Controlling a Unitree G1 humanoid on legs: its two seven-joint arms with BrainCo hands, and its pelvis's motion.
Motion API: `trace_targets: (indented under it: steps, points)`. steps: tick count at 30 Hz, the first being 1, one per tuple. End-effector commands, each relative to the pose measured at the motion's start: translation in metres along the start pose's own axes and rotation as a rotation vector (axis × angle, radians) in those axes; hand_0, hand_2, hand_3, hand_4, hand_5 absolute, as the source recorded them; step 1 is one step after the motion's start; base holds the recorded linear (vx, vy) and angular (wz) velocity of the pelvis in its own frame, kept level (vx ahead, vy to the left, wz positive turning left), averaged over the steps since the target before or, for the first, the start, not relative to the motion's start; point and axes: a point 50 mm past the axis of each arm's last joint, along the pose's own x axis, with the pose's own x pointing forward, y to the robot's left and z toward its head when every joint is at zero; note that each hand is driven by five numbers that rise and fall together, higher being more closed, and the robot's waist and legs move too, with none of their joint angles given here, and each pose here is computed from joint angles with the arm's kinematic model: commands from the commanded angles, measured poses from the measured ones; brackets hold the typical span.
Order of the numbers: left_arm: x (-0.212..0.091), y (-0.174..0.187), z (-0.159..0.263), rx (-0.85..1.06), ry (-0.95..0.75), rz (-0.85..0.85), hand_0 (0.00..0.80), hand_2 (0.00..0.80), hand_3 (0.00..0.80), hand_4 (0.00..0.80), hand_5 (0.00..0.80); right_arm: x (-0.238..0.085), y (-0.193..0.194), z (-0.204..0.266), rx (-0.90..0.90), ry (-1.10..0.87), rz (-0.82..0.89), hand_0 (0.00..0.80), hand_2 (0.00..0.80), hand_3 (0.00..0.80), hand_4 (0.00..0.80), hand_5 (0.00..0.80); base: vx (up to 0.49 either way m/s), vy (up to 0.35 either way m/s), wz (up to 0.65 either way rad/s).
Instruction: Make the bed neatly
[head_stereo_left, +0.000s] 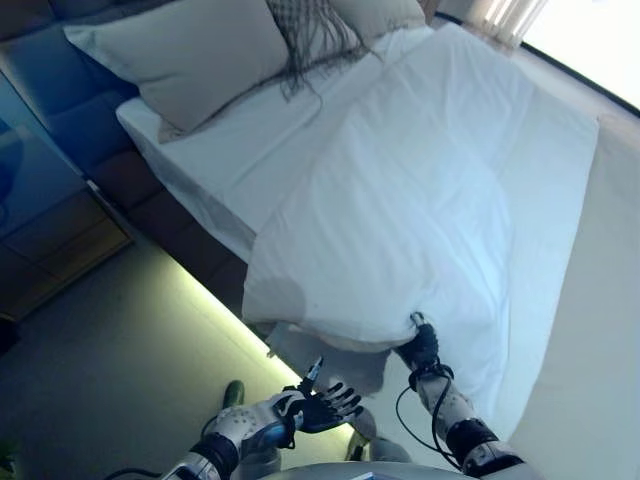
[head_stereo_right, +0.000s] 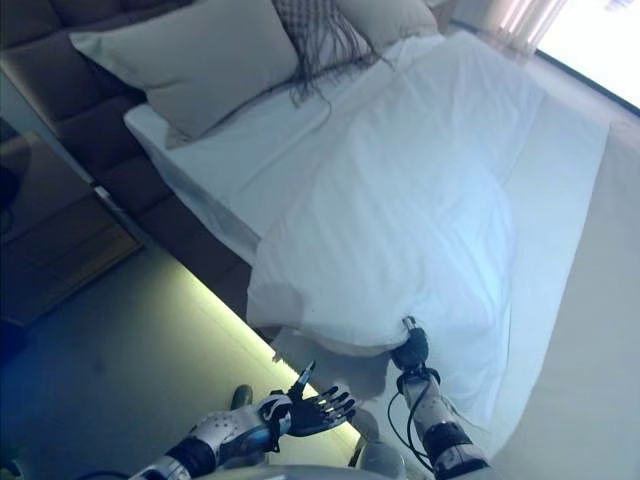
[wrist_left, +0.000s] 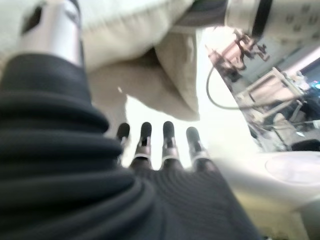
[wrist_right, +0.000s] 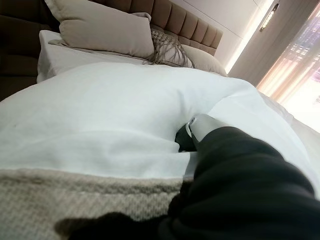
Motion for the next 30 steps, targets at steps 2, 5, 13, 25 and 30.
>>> trace_targets:
  steps: [2,5,13,25,30]
  points:
    - [0.016,-0.002,-0.02,0.024,0.028,-0.01,0.0,0.0,0.0,0.0,0.0,0.017,0.058,0.014,-0.005,-0.051,0.217,0.8,0.8,0.8,0.8,0.8,-0.02,0.013,-0.05]
    - [0.016,-0.016,-0.005,0.062,-0.076,-0.049,0.0,0.0,0.0,0.0,0.0,0.02,0.068,0.012,-0.002,-0.044,0.244,0.8,0.8,0.8,0.8,0.8,-0.011,0.0,-0.02]
    - [0.017,-0.089,0.018,0.082,-0.319,-0.234,0.0,0.0,0.0,0.0,0.0,0.017,0.077,-0.006,-0.022,-0.002,0.269,0.8,0.8,0.8,0.8,0.8,0.002,0.004,-0.13]
    - [0.014,-0.129,0.021,-0.072,-0.39,-0.383,0.0,0.0,0.0,0.0,0.0,0.011,0.081,-0.016,-0.031,0.038,0.317,0.8,0.8,0.8,0.8,0.8,0.019,0.016,-0.08]
    - [0.024,-0.123,0.004,-0.098,-0.325,-0.355,0.0,0.0,0.0,0.0,0.0,0.011,0.083,-0.018,-0.032,0.048,0.318,0.8,0.8,0.8,0.8,0.8,0.002,0.03,-0.1]
